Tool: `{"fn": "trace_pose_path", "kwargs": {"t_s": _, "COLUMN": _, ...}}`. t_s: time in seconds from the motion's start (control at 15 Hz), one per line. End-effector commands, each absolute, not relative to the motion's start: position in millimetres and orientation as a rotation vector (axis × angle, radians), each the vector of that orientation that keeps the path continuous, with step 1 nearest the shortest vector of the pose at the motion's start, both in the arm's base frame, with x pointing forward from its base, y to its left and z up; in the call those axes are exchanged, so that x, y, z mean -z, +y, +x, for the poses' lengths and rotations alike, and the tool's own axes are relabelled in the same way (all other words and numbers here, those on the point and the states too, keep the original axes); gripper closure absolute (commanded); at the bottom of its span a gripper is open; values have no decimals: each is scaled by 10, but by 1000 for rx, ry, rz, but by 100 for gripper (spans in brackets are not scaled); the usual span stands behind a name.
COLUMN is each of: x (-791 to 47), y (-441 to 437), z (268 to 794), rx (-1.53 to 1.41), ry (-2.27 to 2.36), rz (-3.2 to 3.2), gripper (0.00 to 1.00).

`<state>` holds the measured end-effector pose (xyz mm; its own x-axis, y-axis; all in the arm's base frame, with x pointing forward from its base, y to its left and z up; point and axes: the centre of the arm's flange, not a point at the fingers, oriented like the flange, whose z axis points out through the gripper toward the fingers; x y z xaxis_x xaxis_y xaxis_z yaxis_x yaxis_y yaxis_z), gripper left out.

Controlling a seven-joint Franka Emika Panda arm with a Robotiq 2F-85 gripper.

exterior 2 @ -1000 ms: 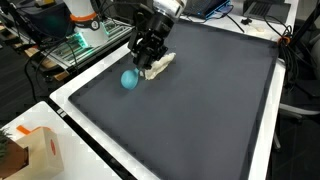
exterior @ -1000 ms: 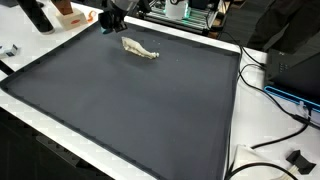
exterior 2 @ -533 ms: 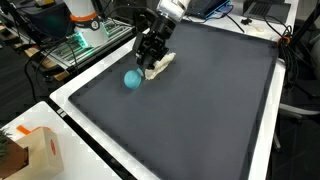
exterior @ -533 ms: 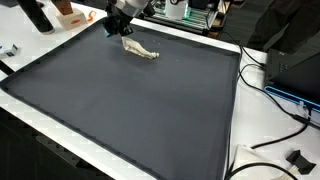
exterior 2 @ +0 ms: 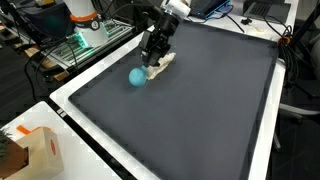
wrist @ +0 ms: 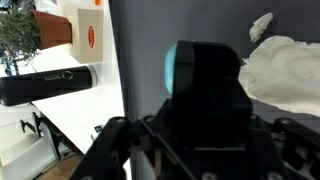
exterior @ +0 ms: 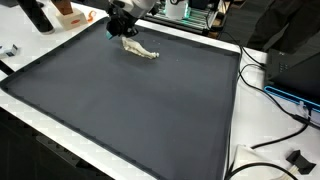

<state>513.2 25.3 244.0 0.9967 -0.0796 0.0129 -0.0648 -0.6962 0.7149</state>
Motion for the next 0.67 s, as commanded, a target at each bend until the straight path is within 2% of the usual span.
{"fn": "trace_pose_path", "kwargs": {"t_s": 0.0, "x": -2569, "y": 310, "z": 5054, "rx": 32, "ry": -4, "rz": 2363, "gripper": 75}}
{"fn": "trace_pose_path", "kwargs": {"t_s": 0.6, "x": -3132, "y": 385, "z": 4959, "rx": 98, "ry": 180, "rz": 2436, "gripper": 75}}
